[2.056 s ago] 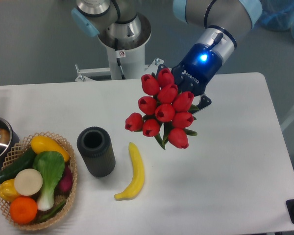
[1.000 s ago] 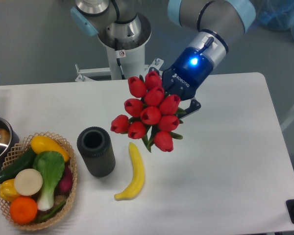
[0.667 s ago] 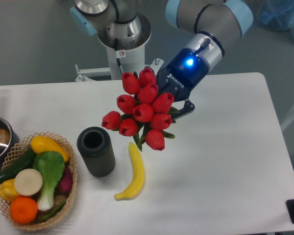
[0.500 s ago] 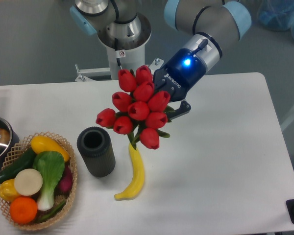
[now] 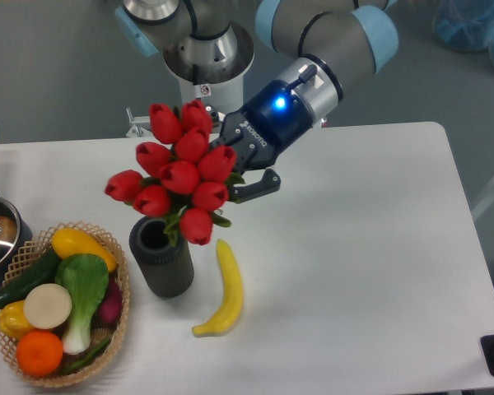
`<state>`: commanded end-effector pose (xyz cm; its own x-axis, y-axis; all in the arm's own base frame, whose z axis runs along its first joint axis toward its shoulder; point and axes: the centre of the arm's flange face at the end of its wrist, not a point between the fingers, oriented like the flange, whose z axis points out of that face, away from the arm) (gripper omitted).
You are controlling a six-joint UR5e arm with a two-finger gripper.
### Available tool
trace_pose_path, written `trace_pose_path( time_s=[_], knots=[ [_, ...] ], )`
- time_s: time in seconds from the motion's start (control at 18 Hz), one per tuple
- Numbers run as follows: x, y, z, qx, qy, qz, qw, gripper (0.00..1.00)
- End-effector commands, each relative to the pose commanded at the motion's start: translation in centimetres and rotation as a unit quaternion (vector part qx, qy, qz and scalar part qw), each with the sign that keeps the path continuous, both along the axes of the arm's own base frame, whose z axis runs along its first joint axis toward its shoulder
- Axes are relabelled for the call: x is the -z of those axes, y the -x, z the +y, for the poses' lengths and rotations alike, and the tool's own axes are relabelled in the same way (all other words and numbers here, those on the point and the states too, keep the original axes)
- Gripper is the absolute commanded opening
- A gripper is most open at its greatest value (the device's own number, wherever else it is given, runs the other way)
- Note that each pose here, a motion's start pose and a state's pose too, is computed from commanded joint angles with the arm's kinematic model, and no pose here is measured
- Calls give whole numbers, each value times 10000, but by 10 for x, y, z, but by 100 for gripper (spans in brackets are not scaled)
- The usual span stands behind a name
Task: Insert the flowers into the vase
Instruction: 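Carry the red tulip bunch with the gripper over the grey vase, then lower the tulip stems down into the grey vase opening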
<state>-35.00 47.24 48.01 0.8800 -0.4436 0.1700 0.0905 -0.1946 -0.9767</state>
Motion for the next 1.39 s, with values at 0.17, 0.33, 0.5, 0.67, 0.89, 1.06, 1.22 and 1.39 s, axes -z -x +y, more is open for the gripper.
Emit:
trace_pose_path(
  time_s=[0.17, 0.33, 0.5, 0.67, 0.89, 1.06, 1.22, 1.39],
  knots=[
    [15, -6, -4, 152, -480, -131, 9986, 43],
    [32, -13, -7, 205, -722, -191, 9970, 43],
    [44, -15, -10, 245, -1153, -213, 9928, 43],
    [49, -18, -12, 244, -1220, -251, 9919, 43],
    [52, -22, -13, 266, -1441, -324, 9887, 43],
    [61, -28, -17, 256, -1618, -415, 9856, 43],
    [65, -27, -17, 251, -1631, -377, 9856, 43],
    [67, -28, -17, 247, -1621, -363, 9858, 43]
  ],
)
